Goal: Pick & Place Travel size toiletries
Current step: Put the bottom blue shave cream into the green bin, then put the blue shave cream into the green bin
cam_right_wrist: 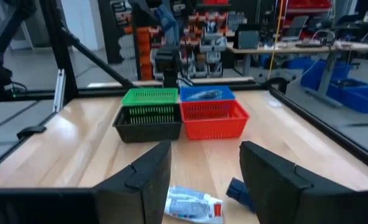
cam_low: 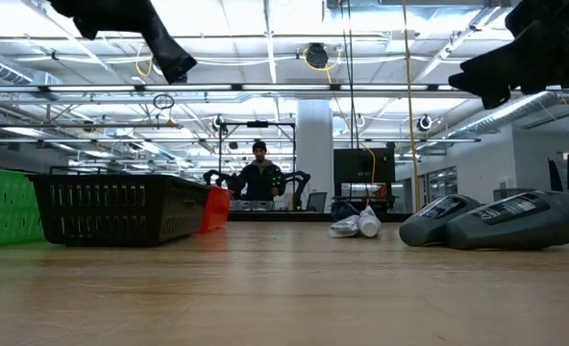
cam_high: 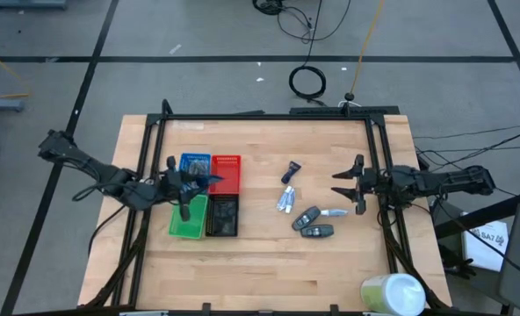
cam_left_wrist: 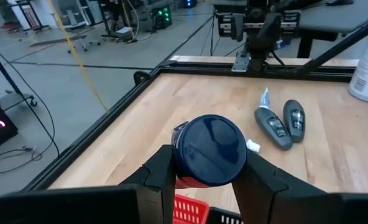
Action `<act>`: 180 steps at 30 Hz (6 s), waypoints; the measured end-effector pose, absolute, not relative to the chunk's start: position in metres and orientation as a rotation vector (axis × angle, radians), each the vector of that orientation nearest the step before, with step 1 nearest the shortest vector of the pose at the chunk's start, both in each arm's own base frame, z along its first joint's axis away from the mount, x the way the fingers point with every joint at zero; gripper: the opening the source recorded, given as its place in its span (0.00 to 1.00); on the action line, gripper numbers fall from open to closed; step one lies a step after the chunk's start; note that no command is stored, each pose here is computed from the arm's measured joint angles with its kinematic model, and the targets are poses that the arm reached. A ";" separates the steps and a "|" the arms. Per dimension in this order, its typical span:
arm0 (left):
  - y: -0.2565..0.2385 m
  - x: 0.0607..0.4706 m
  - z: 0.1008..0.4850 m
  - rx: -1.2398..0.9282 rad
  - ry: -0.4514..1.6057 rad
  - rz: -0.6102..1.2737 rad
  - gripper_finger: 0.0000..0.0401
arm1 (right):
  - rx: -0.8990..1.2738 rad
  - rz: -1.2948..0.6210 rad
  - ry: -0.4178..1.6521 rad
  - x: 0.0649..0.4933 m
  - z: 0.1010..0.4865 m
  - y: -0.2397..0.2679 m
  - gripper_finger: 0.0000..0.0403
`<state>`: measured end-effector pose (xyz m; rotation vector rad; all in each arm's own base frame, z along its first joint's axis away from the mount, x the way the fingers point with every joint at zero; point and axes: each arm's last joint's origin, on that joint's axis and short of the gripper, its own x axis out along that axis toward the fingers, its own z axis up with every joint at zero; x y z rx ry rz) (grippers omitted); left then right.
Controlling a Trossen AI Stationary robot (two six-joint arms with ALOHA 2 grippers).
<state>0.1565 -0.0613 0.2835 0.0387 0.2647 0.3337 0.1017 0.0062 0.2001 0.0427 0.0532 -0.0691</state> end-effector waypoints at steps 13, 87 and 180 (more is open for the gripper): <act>-0.049 0.127 0.274 -0.079 0.388 0.351 0.29 | 0.048 -0.094 0.010 0.096 0.194 0.005 0.38; -0.071 0.134 0.221 -0.739 1.059 0.344 0.43 | 0.065 -0.096 0.009 0.096 0.194 0.005 0.37; -0.030 0.191 0.293 0.100 0.169 0.382 0.40 | -0.025 -0.040 0.794 0.283 0.143 -0.104 0.52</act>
